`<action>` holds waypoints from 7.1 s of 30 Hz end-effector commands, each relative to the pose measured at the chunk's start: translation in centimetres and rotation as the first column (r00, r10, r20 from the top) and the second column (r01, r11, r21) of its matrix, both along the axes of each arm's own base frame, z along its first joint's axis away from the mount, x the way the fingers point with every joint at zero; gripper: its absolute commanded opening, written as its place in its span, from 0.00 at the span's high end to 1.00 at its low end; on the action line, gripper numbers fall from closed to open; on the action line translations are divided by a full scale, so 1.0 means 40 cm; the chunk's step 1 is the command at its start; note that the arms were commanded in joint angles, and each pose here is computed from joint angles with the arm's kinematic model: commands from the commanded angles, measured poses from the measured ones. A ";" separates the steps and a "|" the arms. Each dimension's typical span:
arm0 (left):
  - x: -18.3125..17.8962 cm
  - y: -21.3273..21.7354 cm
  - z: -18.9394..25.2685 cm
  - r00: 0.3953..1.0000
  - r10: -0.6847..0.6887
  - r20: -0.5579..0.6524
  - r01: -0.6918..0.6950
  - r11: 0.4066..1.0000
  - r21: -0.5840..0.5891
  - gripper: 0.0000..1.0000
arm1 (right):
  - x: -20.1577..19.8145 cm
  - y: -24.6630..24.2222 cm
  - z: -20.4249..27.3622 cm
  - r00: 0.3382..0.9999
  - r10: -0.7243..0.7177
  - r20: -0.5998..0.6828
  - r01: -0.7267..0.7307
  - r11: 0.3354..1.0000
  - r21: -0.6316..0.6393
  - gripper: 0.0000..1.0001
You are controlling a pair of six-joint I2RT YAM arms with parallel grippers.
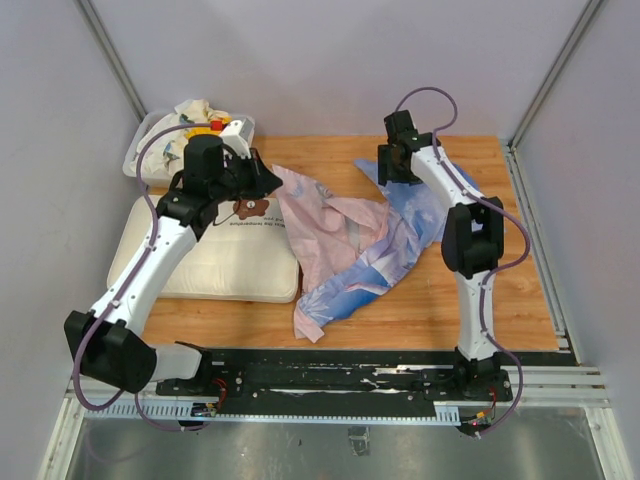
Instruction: Put the pillow into the pillowcase
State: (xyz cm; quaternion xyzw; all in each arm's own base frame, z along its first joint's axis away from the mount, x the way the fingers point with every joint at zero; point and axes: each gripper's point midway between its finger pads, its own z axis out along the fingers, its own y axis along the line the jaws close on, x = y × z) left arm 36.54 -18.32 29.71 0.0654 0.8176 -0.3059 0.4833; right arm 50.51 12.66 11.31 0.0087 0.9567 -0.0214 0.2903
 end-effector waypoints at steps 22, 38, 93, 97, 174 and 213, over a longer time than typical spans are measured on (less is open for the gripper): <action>-0.054 0.028 -0.027 1.000 0.009 -0.027 -0.009 1.000 -0.001 1.00 | 0.110 0.065 -0.184 1.000 0.003 0.009 0.000 0.972 -0.234 0.68; -0.041 0.013 -0.058 0.999 -0.005 -0.047 0.003 1.000 -0.029 1.00 | -0.074 -0.237 0.261 0.904 -0.300 0.303 0.357 0.922 -0.152 0.99; -0.021 -0.013 -0.052 0.998 -0.044 -0.042 0.041 0.997 -0.063 1.00 | -0.163 -0.657 -0.096 0.648 -0.756 -0.091 0.731 0.651 -0.205 0.37; -0.014 -0.016 -0.060 0.998 -0.046 -0.050 0.042 0.997 -0.065 1.00 | -0.162 -0.639 -0.151 0.638 -0.748 -0.182 0.731 0.663 -0.163 0.37; 0.537 -0.220 -0.079 0.992 -0.097 -0.074 0.064 0.930 -0.362 0.98 | 0.304 -0.624 0.292 0.795 -0.450 0.406 0.277 0.866 0.417 0.88; 0.090 -0.109 -0.218 0.974 0.034 -0.225 -0.050 0.997 -0.063 0.16 | -0.170 -0.134 -0.069 0.974 -0.172 -0.148 0.215 0.911 0.353 0.44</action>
